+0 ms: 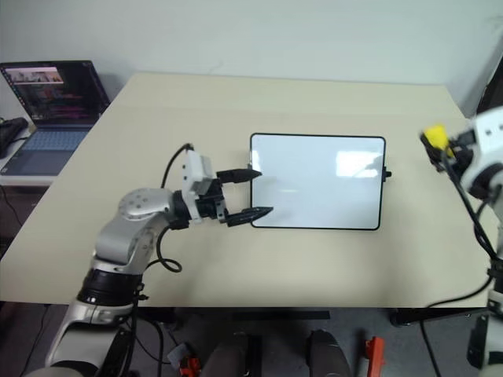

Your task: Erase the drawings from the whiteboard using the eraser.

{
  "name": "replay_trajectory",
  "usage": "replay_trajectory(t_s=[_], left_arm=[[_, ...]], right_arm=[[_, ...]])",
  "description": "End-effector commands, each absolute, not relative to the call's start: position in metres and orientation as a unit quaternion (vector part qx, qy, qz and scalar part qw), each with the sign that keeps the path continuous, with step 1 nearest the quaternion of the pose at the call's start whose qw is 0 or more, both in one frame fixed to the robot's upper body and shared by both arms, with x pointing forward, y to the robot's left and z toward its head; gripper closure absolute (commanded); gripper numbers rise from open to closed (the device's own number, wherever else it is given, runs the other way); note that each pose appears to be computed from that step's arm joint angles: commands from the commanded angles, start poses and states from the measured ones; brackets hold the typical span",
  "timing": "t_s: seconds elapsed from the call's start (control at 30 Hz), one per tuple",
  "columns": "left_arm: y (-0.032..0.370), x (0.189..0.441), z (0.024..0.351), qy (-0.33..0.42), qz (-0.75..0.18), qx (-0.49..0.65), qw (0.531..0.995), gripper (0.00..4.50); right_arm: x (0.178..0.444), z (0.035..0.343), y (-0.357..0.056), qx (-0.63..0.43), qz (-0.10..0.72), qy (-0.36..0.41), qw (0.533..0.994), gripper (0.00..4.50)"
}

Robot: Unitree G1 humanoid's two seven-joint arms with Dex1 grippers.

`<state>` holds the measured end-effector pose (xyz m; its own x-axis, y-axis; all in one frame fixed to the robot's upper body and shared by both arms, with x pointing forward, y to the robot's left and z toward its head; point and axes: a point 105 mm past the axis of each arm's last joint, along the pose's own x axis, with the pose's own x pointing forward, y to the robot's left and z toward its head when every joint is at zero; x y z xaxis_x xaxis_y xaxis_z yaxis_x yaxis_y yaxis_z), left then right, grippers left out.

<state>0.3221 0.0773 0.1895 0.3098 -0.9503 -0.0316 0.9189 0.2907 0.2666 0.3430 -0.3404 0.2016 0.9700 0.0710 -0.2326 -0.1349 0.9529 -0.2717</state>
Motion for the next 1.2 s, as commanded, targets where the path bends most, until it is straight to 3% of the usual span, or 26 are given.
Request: replay_trajectory(t_s=[0.03, 0.13, 0.6, 0.8, 0.93, 1.1, 1.2], left_arm=[[0.065, 0.313, 0.200, -0.090, -0.608, 0.119, 0.780, 0.00], [0.062, 0.313, 0.199, -0.089, -0.613, 0.117, 0.776, 0.00], [0.066, 0.315, 0.198, -0.090, -0.606, 0.121, 0.781, 0.00], [0.070, 0.316, 0.198, -0.089, -0.597, 0.122, 0.787, 0.00], [0.078, 0.319, 0.198, -0.088, -0.583, 0.128, 0.798, 0.00], [0.109, 0.329, 0.203, -0.089, -0.526, 0.128, 0.836, 0.00], [0.155, 0.339, 0.205, -0.084, -0.451, 0.119, 0.881, 0.00]], right_arm=[[0.330, 0.178, -0.360, -0.122, 0.022, 0.159, 0.979, 3.49], [0.327, 0.152, -0.361, -0.099, 0.021, 0.191, 0.976, 3.49], [0.342, 0.121, -0.380, -0.079, -0.013, 0.230, 0.970, 3.49], [0.347, 0.121, -0.388, -0.082, -0.020, 0.232, 0.969, 1.55], [0.353, 0.137, -0.382, -0.093, 0.001, 0.212, 0.973, 0.12], [0.369, 0.185, -0.356, -0.095, 0.030, 0.110, 0.989, 0.05], [0.376, 0.185, -0.334, -0.089, 0.063, 0.043, 0.993, 0.05]])
